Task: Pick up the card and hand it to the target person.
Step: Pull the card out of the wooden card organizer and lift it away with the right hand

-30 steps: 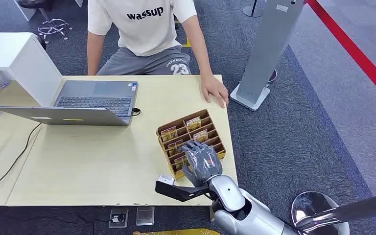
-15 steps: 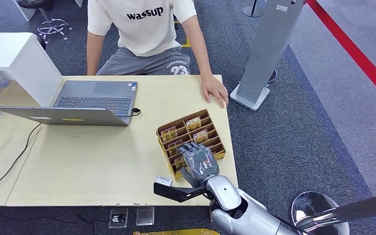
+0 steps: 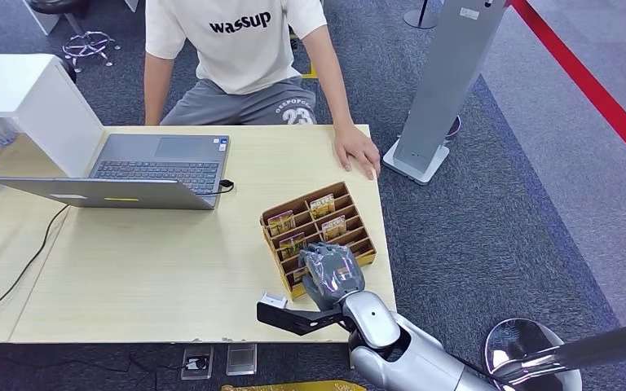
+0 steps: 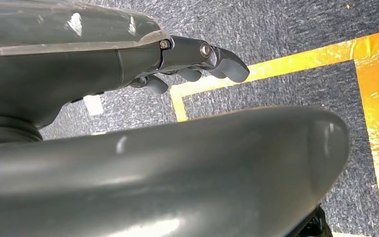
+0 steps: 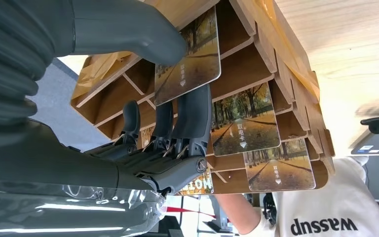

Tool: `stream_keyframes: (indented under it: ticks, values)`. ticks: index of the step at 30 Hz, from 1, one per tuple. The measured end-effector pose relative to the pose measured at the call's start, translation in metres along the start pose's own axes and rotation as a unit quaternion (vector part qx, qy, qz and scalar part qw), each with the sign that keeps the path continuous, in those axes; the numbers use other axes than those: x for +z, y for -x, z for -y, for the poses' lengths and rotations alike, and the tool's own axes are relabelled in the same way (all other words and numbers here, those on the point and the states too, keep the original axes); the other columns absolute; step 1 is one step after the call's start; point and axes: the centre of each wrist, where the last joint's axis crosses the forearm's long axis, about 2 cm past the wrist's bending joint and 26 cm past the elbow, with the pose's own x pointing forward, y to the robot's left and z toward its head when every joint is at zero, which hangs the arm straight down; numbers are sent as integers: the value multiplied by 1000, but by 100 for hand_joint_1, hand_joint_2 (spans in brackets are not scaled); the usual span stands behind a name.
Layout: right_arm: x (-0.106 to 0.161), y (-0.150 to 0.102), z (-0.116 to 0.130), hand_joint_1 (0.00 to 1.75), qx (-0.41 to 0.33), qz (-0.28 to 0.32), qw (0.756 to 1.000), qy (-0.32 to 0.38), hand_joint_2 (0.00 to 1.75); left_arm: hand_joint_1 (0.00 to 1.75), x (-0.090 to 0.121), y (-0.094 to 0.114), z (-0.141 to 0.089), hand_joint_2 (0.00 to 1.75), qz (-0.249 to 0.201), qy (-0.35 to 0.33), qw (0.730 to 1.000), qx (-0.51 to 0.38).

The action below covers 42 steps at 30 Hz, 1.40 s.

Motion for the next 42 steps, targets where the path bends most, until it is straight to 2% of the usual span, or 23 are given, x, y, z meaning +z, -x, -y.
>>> stream_keyframes:
  ticks: [2, 7, 16, 22, 29, 35, 42]
  values:
    - [0, 0, 0, 122, 1, 0, 1000, 0, 175, 0, 0, 0, 0, 0, 0, 0, 1000, 0]
    - [0, 0, -1, 126, 1, -1, 1000, 1, 175, 0, 0, 0, 0, 0, 0, 0, 1000, 1]
    - [0, 0, 0, 146, 3, -4, 1000, 3, 175, 0, 0, 0, 0, 0, 0, 0, 1000, 0]
    - [0, 1, 0, 147, 2, -11, 1000, 2, 175, 0, 0, -1, 1, 0, 6, 7, 1000, -10]
    - [5, 1, 5, 147, -40, -46, 998, -27, 175, 0, -2, -16, 15, 0, 15, 26, 999, -26]
    - [1, 15, 38, 147, -118, -69, 988, -73, 175, 0, -2, -16, 16, 0, 14, 36, 999, -28]
    - [-4, 28, 111, 147, -131, -63, 989, -14, 175, 0, -2, -13, 16, 0, 13, 37, 999, -26]
